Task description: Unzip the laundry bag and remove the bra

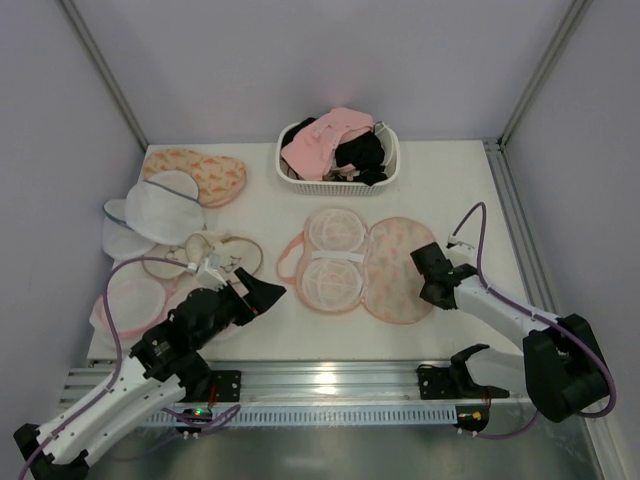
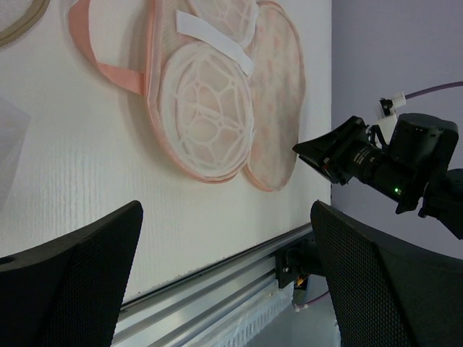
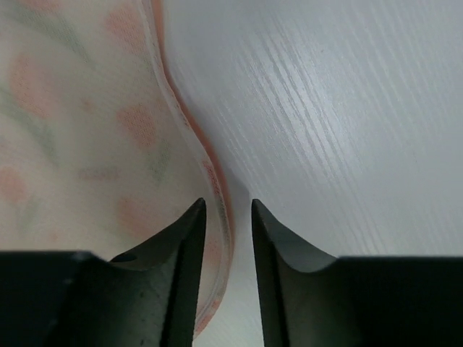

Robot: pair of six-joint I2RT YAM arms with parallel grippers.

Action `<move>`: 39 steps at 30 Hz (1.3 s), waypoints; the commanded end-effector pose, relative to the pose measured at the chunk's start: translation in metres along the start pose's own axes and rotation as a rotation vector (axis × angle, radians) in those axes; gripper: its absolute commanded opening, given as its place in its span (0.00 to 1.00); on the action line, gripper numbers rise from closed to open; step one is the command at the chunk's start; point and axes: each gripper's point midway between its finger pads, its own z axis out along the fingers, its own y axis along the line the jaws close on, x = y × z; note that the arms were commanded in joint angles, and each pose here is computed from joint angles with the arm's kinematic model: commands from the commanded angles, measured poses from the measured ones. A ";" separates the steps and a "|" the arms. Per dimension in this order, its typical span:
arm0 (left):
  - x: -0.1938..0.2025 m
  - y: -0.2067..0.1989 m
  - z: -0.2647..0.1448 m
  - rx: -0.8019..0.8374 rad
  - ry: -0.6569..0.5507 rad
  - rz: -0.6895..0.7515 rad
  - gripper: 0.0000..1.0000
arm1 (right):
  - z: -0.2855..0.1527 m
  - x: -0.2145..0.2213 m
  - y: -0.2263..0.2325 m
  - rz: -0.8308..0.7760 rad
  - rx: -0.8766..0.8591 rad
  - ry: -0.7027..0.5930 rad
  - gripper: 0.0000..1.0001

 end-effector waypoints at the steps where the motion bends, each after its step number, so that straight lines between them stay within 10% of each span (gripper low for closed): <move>1: -0.007 -0.006 -0.001 0.024 -0.029 0.004 1.00 | 0.004 -0.003 0.012 0.078 -0.040 -0.027 0.32; 13: -0.005 -0.007 0.004 0.021 -0.022 0.001 0.99 | 0.006 0.000 0.013 0.060 -0.047 -0.017 0.04; 31: -0.009 -0.010 -0.001 0.035 -0.038 0.003 0.99 | -0.103 -0.106 -0.025 0.117 -0.097 -0.384 0.04; 39: -0.010 -0.014 -0.002 0.052 -0.041 0.001 0.99 | -0.157 -0.135 0.050 -0.224 -0.457 -0.373 0.04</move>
